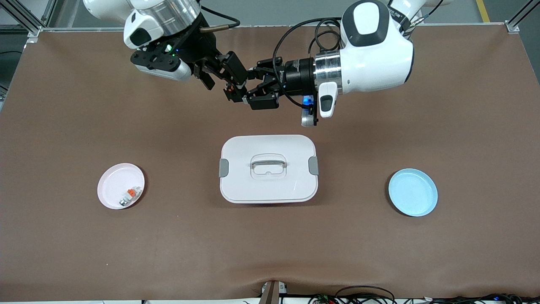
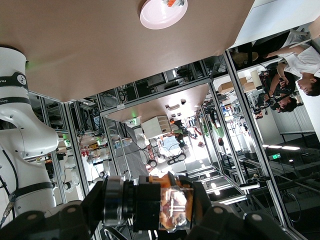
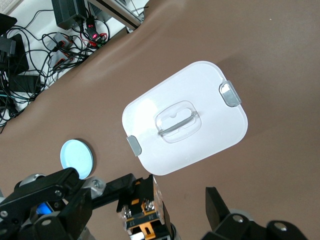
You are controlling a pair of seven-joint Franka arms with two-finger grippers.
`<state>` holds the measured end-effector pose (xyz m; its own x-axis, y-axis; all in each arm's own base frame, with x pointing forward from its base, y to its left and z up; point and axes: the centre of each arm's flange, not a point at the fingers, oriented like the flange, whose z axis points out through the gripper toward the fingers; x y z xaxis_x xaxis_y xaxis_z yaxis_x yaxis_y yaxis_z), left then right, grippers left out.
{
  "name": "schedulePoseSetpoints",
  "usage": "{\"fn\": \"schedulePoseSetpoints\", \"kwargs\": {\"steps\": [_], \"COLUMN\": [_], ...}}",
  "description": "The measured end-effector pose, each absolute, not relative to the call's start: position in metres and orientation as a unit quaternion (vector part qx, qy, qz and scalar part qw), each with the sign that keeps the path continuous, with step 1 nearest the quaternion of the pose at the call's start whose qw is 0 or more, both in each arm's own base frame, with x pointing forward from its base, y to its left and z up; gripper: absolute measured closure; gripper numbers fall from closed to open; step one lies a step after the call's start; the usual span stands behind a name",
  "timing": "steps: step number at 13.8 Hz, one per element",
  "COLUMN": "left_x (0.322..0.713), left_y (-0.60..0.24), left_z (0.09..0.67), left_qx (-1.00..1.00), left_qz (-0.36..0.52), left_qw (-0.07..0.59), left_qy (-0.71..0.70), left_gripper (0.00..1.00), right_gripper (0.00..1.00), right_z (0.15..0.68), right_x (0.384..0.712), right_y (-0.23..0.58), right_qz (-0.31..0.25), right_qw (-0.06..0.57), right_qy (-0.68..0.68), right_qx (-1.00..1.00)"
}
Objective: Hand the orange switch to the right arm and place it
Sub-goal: 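Close the right gripper on the switch held by the left gripper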
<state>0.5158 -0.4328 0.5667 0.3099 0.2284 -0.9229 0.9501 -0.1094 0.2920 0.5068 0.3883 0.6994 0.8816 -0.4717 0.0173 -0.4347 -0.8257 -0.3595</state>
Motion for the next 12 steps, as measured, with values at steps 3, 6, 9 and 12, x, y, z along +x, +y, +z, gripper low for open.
{"fn": "schedulePoseSetpoints", "kwargs": {"steps": [3,6,9,12], "left_x": [0.518,0.518,0.518,0.518], "left_y": [-0.431,-0.431,-0.432,-0.431], "left_z": [0.565,0.565,0.566,0.566], "left_qx": [0.646,0.646,0.646,0.647], "left_qz": [-0.369,-0.369,-0.369,-0.368], "left_qw": [0.487,0.487,0.487,0.487], "left_qy": [0.458,0.458,0.457,0.457], "left_gripper": [0.27,0.27,0.27,0.27], "right_gripper": [0.00,0.00,0.00,0.00], "right_z": [0.698,0.690,0.685,0.682], "right_x": [0.497,0.486,0.484,0.485], "right_y": [0.400,0.413,0.415,0.414], "right_qz": [-0.058,-0.047,-0.047,-0.049], "right_qw": [0.166,0.155,0.141,0.135], "right_qy": [0.225,0.213,0.210,0.210], "right_qx": [-0.958,-0.964,-0.966,-0.967]}}
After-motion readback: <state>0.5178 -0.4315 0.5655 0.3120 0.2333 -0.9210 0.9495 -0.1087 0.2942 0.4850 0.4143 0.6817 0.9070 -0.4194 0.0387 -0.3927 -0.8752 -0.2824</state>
